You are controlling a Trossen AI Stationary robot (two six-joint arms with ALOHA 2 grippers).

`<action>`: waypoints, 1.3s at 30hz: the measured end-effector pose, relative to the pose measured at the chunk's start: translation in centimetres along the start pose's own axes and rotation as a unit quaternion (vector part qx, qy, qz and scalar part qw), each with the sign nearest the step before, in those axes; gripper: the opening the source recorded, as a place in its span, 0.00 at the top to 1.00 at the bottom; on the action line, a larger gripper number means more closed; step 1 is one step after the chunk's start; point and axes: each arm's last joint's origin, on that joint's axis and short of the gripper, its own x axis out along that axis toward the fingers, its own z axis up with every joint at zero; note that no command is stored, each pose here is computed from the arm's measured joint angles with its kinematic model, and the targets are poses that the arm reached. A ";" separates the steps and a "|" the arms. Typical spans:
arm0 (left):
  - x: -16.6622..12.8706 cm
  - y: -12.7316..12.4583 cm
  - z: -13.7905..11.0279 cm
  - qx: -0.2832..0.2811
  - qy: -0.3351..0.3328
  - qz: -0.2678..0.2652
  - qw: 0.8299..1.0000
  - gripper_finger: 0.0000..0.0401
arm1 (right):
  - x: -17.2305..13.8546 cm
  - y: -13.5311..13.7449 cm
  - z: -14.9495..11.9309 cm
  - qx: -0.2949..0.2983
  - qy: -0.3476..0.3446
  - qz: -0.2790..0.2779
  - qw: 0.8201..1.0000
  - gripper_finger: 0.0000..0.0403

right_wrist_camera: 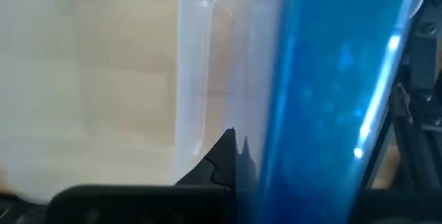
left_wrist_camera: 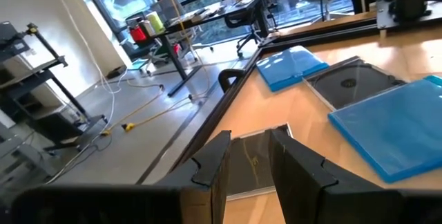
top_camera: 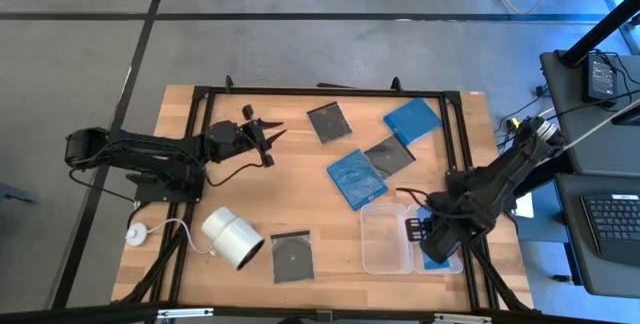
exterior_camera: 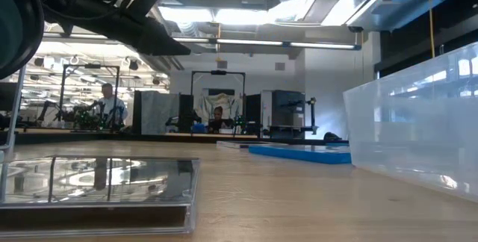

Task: Pick & place jewel cases by type
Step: Put the top left blue CD case into the right transparent bin

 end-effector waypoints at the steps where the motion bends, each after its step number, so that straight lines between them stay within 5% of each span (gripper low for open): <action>1: 0.0 0.0 0.0 0.000 -0.001 -0.002 1.000 0.76 | 0.4 0.0 0.0 0.000 -0.003 -0.004 1.000 0.94; 17: 0.0 0.0 0.0 0.006 -0.003 -0.009 1.000 0.76 | 4.0 -0.2 0.0 0.008 -0.002 0.006 1.000 0.88; 27: 0.0 0.0 0.0 0.010 -0.003 -0.009 1.000 0.76 | 4.2 -0.4 0.1 0.017 -0.006 -0.001 1.000 0.71; 39: 0.0 0.0 0.0 0.010 -0.003 -0.008 1.000 0.76 | 4.1 -1.4 0.4 0.024 0.026 -0.097 0.995 0.63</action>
